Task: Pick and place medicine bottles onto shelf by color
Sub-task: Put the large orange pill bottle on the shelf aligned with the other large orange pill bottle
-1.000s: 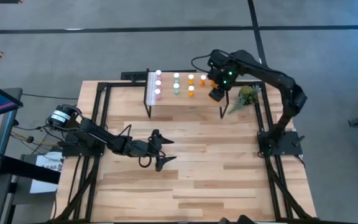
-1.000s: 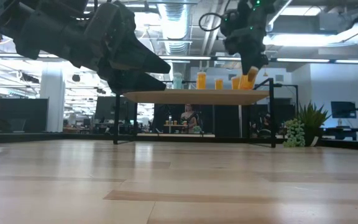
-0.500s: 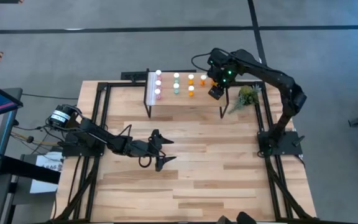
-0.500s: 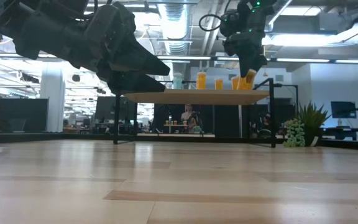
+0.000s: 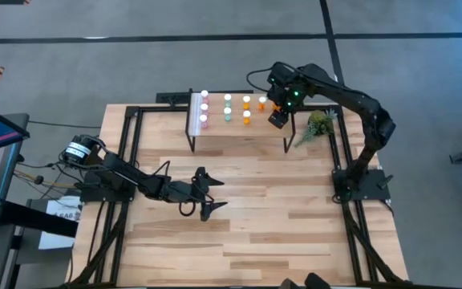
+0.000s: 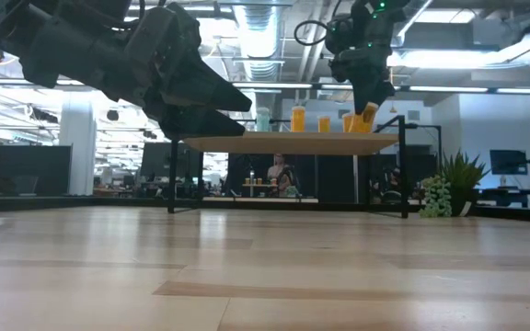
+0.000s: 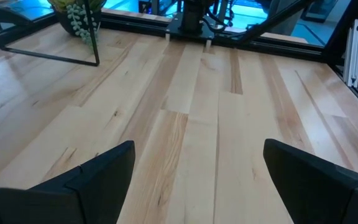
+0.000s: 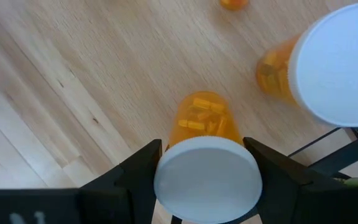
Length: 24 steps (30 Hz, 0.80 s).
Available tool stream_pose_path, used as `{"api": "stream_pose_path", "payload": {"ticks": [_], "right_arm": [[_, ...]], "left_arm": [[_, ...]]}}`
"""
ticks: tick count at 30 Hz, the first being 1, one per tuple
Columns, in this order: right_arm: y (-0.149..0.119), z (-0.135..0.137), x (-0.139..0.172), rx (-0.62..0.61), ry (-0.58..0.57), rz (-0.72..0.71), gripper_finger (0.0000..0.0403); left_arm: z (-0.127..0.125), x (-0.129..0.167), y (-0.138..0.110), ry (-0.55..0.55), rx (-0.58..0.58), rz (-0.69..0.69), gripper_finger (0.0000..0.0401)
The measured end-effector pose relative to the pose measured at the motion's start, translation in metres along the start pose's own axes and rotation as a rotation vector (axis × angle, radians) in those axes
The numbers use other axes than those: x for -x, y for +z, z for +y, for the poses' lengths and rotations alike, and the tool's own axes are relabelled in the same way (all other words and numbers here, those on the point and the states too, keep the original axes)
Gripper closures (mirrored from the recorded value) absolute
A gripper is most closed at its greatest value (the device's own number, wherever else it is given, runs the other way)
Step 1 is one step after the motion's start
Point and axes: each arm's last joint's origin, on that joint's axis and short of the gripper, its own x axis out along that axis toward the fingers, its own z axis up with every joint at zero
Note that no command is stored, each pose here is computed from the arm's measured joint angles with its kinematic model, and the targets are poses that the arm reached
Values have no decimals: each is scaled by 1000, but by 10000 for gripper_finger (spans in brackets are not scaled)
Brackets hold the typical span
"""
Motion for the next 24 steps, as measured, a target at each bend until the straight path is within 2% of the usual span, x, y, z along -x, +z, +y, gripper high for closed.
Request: {"api": "stream_pose_path", "payload": {"ticks": [15,24], "right_arm": [[0,0,0,2,8,-1,170],[0,0,0,3,9,-1,137]], "left_arm": [[0,0,0,0,0,0,57],[0,0,0,0,0,0,57]]}}
